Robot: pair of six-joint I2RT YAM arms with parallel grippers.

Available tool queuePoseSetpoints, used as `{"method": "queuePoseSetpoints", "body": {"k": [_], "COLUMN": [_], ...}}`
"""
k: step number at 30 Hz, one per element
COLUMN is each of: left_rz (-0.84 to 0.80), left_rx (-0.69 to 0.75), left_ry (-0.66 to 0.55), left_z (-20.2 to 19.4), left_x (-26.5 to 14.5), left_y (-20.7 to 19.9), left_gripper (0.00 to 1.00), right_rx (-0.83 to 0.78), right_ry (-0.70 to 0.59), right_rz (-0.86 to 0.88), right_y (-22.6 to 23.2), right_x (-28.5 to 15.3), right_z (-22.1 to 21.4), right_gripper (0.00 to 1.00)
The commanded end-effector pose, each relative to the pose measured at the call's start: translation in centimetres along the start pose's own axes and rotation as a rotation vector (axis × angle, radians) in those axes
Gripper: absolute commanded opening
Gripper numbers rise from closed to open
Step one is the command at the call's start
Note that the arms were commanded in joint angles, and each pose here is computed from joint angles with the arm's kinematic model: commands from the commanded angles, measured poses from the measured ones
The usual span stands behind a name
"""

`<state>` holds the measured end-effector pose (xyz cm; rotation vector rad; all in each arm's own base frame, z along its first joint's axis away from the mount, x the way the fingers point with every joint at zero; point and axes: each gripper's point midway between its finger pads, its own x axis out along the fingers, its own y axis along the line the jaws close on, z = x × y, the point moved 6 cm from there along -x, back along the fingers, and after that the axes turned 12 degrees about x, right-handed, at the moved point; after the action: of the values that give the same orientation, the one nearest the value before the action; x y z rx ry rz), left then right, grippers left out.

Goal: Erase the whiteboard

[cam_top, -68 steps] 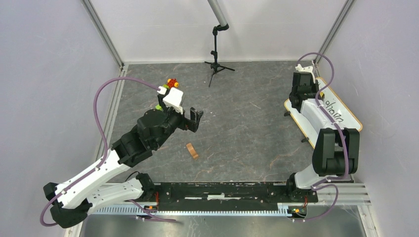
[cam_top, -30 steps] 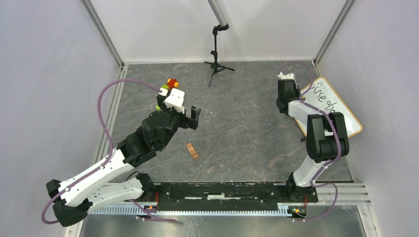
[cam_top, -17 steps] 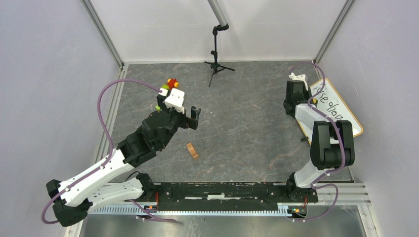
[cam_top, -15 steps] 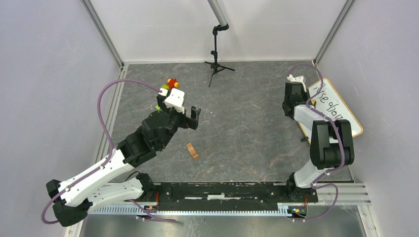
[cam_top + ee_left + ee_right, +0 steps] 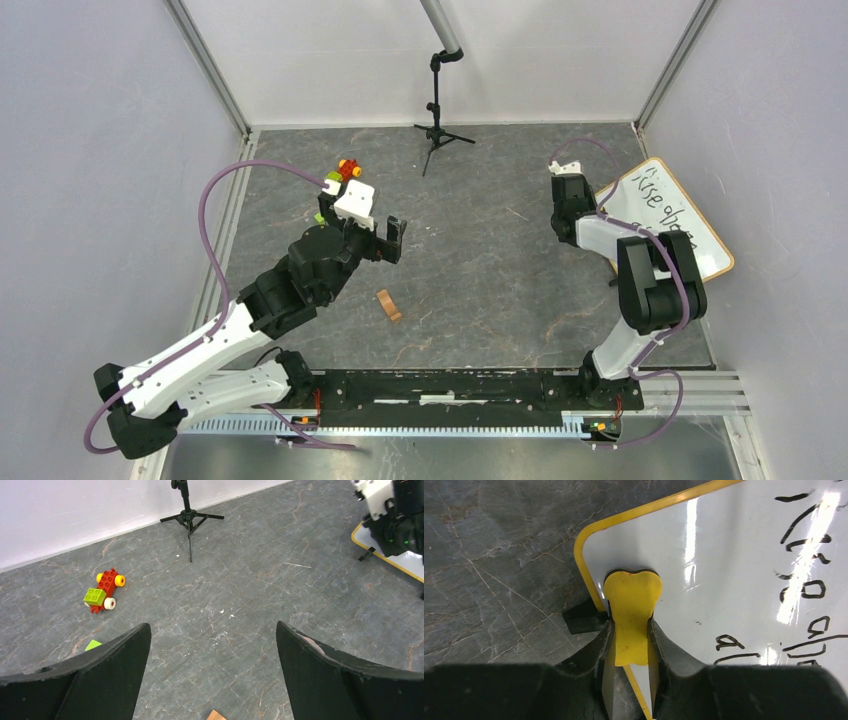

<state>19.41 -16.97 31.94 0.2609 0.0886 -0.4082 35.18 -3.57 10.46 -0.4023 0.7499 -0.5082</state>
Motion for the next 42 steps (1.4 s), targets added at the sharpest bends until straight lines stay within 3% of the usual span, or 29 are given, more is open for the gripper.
{"method": "queuePoseSetpoints", "body": {"k": [1, 8, 13, 20, 27, 31, 37, 42], "left_rz": [0.008, -0.002, -0.008, 0.004, 0.008, 0.005, 0.000, -0.009], "left_rx": [-0.010, -0.009, -0.003, -0.002, 0.000, 0.002, -0.004, -0.009], "left_ry": [-0.056, -0.066, -0.074, -0.078, -0.078, -0.074, -0.077, -0.079], "left_z": [1.2, 1.2, 1.4, 1.4, 1.4, 1.3, 1.4, 1.4], "left_x": [-0.3, -0.5, -0.8, -0.9, -0.9, -0.8, -0.9, -0.9], "left_y": [0.3, 0.0, -0.2, 0.0, 0.0, -0.1, -0.1, -0.3], "left_gripper": [1.00, 1.00, 1.00, 1.00, 1.00, 1.00, 1.00, 1.00], "right_rx": [0.168, 0.258, 0.278, 0.223, 0.082, 0.099, 0.200, 0.332], "right_ry": [-0.097, -0.133, -0.071, -0.041, -0.041, -0.063, -0.166, -0.140], "right_rz": [-0.073, -0.234, -0.304, -0.191, -0.031, 0.050, 0.001, -0.186], "right_y": [-3.9, -9.2, -11.4, -8.9, -2.3, -0.3, -3.4, -8.0], "right_x": [-1.7, -3.3, -2.2, -0.5, 0.1, 0.0, -2.7, -3.7], "right_z": [1.9, 0.2, -1.9, -3.0, -2.6, -1.6, 0.3, -2.1], "right_gripper": [0.21, 0.21, 0.22, 0.20, 0.20, 0.20, 0.20, 0.20]}}
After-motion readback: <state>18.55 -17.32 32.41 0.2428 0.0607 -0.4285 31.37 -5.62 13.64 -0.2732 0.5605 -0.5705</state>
